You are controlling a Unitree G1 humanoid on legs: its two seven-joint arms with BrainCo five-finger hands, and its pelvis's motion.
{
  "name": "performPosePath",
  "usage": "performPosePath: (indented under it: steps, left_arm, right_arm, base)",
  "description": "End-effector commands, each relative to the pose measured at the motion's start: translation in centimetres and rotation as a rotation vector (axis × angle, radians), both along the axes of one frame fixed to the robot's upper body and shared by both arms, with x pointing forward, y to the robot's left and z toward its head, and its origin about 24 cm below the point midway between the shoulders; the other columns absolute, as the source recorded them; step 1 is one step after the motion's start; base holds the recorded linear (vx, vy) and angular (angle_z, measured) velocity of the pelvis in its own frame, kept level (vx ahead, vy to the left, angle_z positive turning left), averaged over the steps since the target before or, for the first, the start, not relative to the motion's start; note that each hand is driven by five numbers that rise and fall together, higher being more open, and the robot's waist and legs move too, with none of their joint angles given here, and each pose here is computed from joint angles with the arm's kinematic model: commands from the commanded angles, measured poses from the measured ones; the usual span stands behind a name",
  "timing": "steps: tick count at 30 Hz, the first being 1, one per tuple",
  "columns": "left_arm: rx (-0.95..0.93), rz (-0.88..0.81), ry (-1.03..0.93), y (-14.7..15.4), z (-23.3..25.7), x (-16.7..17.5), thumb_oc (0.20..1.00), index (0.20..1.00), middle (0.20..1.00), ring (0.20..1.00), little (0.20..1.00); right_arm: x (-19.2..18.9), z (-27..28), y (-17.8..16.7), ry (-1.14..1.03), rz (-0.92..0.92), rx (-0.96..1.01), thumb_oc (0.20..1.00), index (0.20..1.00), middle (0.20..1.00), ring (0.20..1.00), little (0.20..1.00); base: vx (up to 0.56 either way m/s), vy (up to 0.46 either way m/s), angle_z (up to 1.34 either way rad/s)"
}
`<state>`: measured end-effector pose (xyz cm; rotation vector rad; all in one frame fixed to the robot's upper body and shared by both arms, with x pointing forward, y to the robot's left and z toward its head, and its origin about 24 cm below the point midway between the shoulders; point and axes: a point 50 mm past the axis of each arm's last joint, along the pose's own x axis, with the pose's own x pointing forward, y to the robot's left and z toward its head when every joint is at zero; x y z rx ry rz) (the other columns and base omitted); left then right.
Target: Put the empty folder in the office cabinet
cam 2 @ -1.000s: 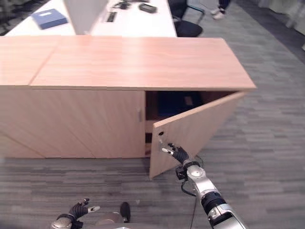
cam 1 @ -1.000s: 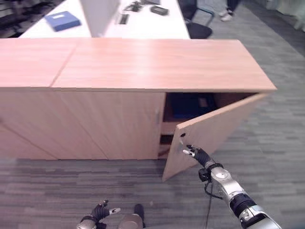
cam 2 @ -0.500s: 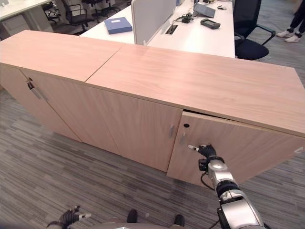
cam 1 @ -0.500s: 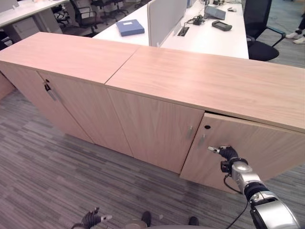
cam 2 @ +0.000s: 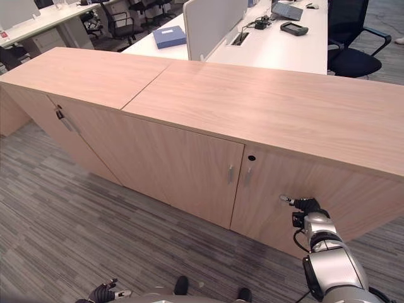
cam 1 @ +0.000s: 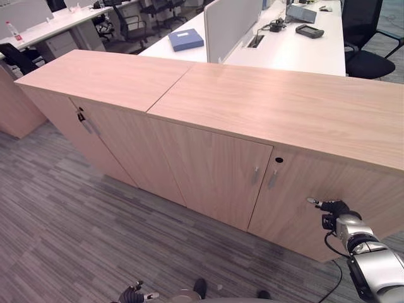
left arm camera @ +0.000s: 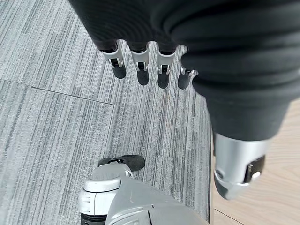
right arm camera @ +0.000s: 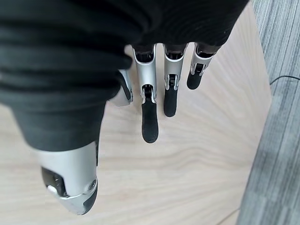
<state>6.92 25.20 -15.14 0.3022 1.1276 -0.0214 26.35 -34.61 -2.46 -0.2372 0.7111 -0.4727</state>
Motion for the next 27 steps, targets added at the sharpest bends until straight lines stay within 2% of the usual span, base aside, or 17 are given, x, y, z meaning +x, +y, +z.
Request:
performPosePath:
  steps: [1, 3, 4, 6, 11, 12, 15, 20, 27]
  left_arm:
    - [0.049, -0.019, -0.028, 1.6, 0.7, 1.8, 1.0, 1.0, 1.0, 1.0, 1.0]
    - [0.042, 0.005, -0.029, 1.6, 0.6, 1.6, 1.0, 1.0, 1.0, 1.0, 1.0]
    - [0.029, 0.032, -0.033, 1.2, 0.4, 1.5, 1.0, 1.0, 1.0, 1.0, 1.0]
    - [0.028, 0.042, -0.028, 1.2, 0.4, 1.3, 1.0, 1.0, 1.0, 1.0, 1.0]
    - [0.018, 0.094, -0.012, 0.9, 0.0, 0.4, 1.0, 1.0, 1.0, 1.0, 1.0]
    - [0.016, 0.112, -0.013, 1.0, 0.0, 0.3, 1.0, 1.0, 1.0, 1.0, 1.0]
    - [0.021, 0.104, -0.013, 1.2, 0.1, 0.4, 1.0, 1.0, 1.0, 1.0, 1.0]
    - [0.017, 0.076, -0.022, 1.1, 0.2, 1.0, 1.0, 1.0, 1.0, 1.0, 1.0]
    - [0.004, 0.044, -0.049, 0.7, 0.4, 2.1, 1.0, 1.0, 1.0, 1.0, 1.0]
  right_arm:
    - [5.7, 7.5, -0.1, -0.348, -0.003, -0.035, 1.0, 1.0, 1.0, 1.0, 1.0]
    - [5.2, 5.5, 1.6, -0.359, 0.029, 0.035, 1.0, 1.0, 1.0, 1.0, 1.0]
    - [4.2, 2.9, 4.0, -0.358, 0.085, 0.111, 1.0, 1.0, 1.0, 1.0, 1.0]
    - [3.4, 1.8, 4.9, -0.352, 0.104, 0.135, 1.0, 1.0, 1.0, 1.0, 1.0]
    - [-4.7, -5.3, 7.6, -0.164, 0.131, 0.22, 1.0, 1.0, 1.0, 1.0, 1.0]
    - [-7.9, -7.6, 8.3, -0.039, 0.145, 0.225, 1.0, 1.0, 1.0, 1.0, 1.0]
    - [-11.7, -10.0, 8.7, 0.164, 0.197, 0.185, 1.0, 1.0, 1.0, 1.0, 1.0]
    - [-15.3, -12.1, 9.3, 0.361, 0.227, 0.181, 1.0, 1.0, 1.0, 1.0, 1.0]
    - [-15.9, -12.6, 9.3, 0.412, 0.183, 0.204, 1.0, 1.0, 1.0, 1.0, 1.0]
  base:
    - [0.0, 0.0, 0.0]
    - [0.0, 0.012, -0.02]
    - [0.0, 0.016, -0.06]
    - [0.0, 0.019, -0.07]
    - [0.0, 0.015, -0.05]
    - [-0.02, 0.013, -0.14]
    - [-0.02, 0.013, -0.43]
    - [-0.02, 0.02, -0.3]
    - [-0.02, 0.02, -0.22]
